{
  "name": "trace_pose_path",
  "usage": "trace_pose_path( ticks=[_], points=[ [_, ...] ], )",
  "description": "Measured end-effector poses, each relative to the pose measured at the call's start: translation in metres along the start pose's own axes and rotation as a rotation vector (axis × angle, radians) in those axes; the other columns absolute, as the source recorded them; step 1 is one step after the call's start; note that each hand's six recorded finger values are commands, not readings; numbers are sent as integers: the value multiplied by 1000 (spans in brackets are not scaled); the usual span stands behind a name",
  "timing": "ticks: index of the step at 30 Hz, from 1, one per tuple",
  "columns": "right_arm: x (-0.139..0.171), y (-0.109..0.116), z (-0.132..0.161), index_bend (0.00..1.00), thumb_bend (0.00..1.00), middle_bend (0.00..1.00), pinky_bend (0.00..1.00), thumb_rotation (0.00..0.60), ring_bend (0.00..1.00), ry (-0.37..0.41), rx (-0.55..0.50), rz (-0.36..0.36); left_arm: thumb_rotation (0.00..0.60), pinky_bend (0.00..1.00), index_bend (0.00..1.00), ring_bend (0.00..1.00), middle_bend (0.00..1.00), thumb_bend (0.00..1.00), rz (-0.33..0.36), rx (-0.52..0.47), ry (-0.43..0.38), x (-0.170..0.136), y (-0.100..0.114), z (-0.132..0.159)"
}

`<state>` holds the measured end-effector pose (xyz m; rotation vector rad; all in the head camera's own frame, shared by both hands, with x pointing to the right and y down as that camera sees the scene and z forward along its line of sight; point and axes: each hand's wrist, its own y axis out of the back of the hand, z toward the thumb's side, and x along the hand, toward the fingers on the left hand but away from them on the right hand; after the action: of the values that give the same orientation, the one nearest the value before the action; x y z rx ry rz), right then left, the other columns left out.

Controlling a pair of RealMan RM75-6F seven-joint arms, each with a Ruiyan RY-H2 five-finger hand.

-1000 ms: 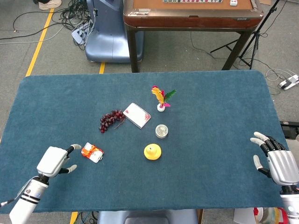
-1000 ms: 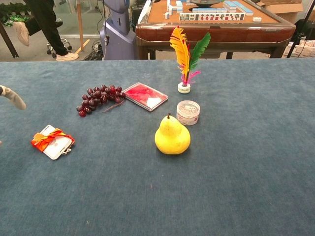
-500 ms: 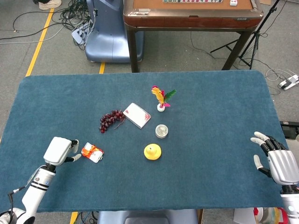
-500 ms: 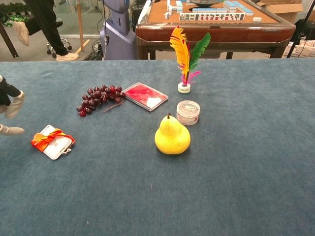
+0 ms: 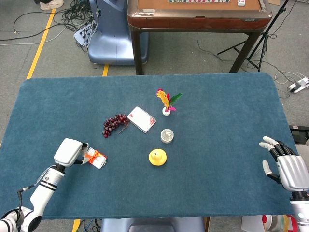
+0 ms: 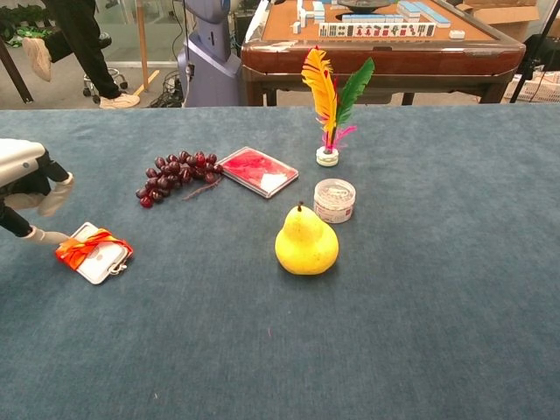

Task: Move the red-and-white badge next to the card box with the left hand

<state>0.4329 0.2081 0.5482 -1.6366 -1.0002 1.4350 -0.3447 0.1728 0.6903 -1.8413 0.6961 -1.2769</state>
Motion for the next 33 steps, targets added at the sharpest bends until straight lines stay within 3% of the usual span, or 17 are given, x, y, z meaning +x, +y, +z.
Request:
trace_pose_path(
  ticks=[20, 33],
  points=[
    [-1, -1, -1, 275, 474, 201, 355, 600, 156, 0, 0, 5, 600, 1000, 772, 995, 1000, 0, -64, 15, 17, 1, -13, -1],
    [-1, -1, -2, 275, 474, 201, 355, 600, 156, -4, 0, 7, 600, 1000, 771, 995, 1000, 0, -57, 8, 32, 10, -15, 2]
  ],
)
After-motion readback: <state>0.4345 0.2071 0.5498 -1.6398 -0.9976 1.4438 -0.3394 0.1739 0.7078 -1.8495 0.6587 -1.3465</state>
